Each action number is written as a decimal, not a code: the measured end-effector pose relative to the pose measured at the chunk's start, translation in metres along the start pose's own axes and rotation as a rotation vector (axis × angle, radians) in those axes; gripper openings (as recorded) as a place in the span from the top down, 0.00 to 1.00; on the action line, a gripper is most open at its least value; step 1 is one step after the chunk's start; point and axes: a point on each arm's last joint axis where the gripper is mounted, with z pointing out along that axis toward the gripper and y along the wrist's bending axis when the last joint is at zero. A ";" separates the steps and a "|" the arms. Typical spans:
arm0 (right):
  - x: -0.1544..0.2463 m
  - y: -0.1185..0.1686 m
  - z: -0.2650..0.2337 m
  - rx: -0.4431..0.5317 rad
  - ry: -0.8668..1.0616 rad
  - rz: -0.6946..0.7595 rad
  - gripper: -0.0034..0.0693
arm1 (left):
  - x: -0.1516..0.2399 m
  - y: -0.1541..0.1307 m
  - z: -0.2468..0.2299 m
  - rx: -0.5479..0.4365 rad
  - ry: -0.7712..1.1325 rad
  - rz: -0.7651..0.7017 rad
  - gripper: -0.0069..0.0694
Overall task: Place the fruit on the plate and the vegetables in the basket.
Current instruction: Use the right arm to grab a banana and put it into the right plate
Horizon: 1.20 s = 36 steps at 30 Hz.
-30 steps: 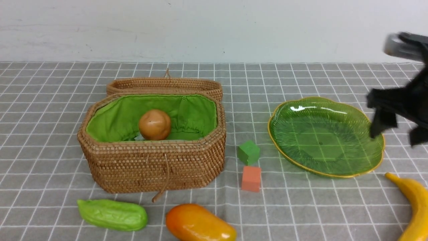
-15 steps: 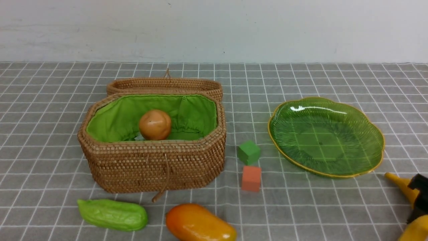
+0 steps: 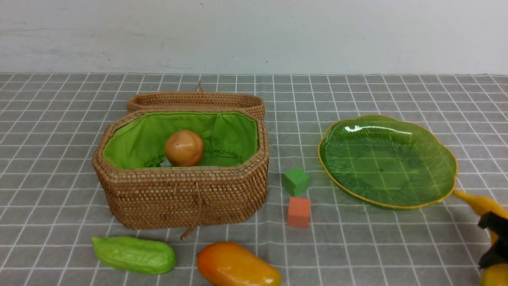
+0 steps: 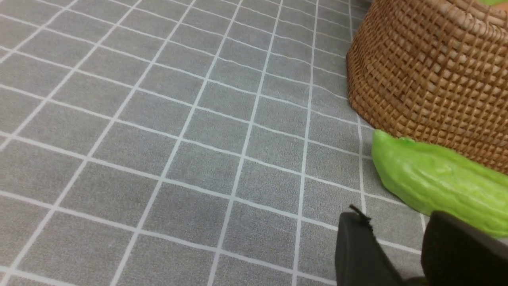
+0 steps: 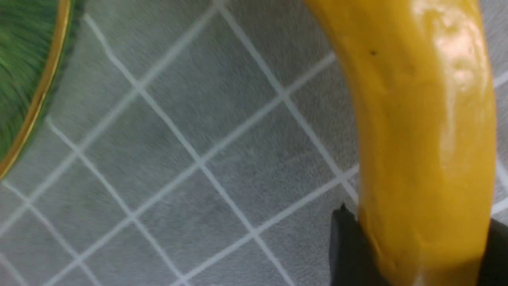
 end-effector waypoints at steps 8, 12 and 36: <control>-0.044 0.060 -0.087 -0.212 -0.348 -0.233 0.52 | 0.000 0.000 0.000 0.000 0.000 0.000 0.60; -0.055 0.097 -0.096 -0.268 -0.348 -0.422 0.52 | 0.000 0.000 0.000 0.000 0.000 0.000 0.60; -0.099 0.122 0.041 -0.124 -0.086 -0.445 0.39 | 0.000 0.000 0.000 0.000 0.000 0.000 0.60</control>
